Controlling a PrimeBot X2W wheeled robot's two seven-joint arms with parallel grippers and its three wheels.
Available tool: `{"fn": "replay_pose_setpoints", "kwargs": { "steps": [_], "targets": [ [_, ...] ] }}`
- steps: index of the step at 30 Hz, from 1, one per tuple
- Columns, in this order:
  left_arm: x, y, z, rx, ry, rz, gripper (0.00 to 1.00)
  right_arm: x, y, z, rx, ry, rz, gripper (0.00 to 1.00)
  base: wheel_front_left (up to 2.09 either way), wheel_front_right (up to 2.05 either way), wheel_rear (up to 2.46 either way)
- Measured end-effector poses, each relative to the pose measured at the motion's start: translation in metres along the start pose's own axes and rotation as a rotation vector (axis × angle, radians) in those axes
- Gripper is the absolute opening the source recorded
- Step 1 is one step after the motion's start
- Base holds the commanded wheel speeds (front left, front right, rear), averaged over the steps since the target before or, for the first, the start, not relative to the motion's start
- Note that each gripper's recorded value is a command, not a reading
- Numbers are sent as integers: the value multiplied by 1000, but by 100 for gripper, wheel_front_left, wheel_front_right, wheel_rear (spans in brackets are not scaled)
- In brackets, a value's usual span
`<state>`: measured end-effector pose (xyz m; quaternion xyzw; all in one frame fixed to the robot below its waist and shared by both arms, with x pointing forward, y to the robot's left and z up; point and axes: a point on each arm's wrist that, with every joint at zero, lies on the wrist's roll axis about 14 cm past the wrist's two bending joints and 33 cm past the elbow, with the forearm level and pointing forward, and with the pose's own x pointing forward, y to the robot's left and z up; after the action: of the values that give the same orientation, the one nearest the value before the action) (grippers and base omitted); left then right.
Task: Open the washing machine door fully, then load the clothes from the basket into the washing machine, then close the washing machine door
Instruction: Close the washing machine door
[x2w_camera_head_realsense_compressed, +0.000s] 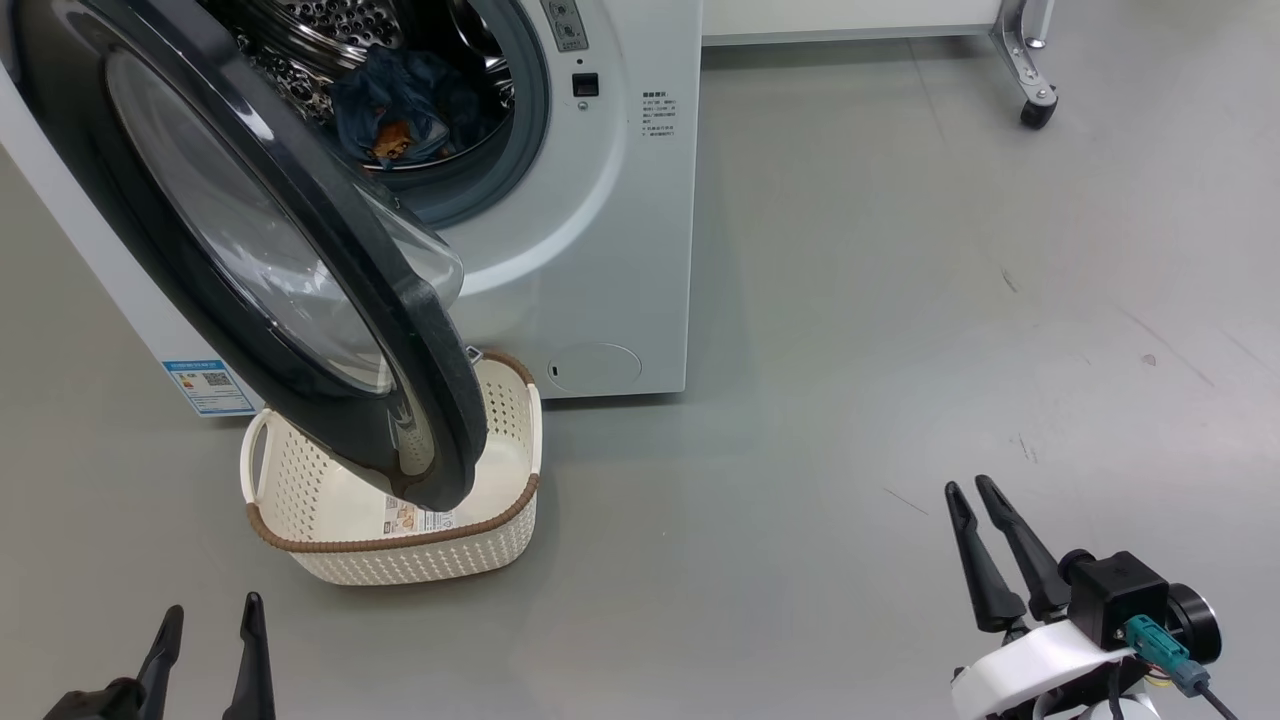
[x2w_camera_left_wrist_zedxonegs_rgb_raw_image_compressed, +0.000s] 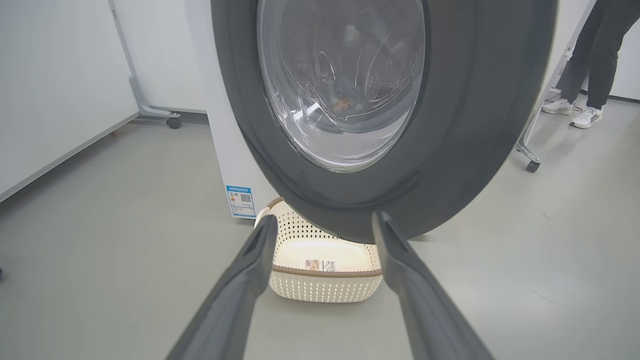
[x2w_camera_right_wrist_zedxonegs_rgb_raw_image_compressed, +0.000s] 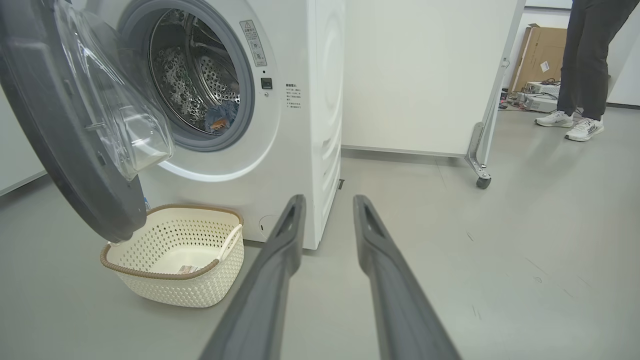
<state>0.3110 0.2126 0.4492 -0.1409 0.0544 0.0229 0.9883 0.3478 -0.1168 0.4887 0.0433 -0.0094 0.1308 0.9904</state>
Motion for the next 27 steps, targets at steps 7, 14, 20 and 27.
{"fn": "replay_pose_setpoints", "kwargs": {
  "steps": [7, 14, 20, 27],
  "targets": [
    [1, 0, 12, 0, -44, 13, 100, 2, 1, 5, -4, -16, 4, 0, 0, 0, 0],
    [-2, -4, 12, -13, -54, 21, 100, 23, 15, 53, -11, -168, 50, 0, 0, 0, 0],
    [-8, 2, 13, -6, -61, 44, 100, 46, 58, 130, -31, -399, 198, 0, 0, 0, 0],
    [-20, -1, 8, -23, -60, 52, 100, 34, 175, 207, -28, -649, 589, 0, 0, 0, 0]
  ]
}}
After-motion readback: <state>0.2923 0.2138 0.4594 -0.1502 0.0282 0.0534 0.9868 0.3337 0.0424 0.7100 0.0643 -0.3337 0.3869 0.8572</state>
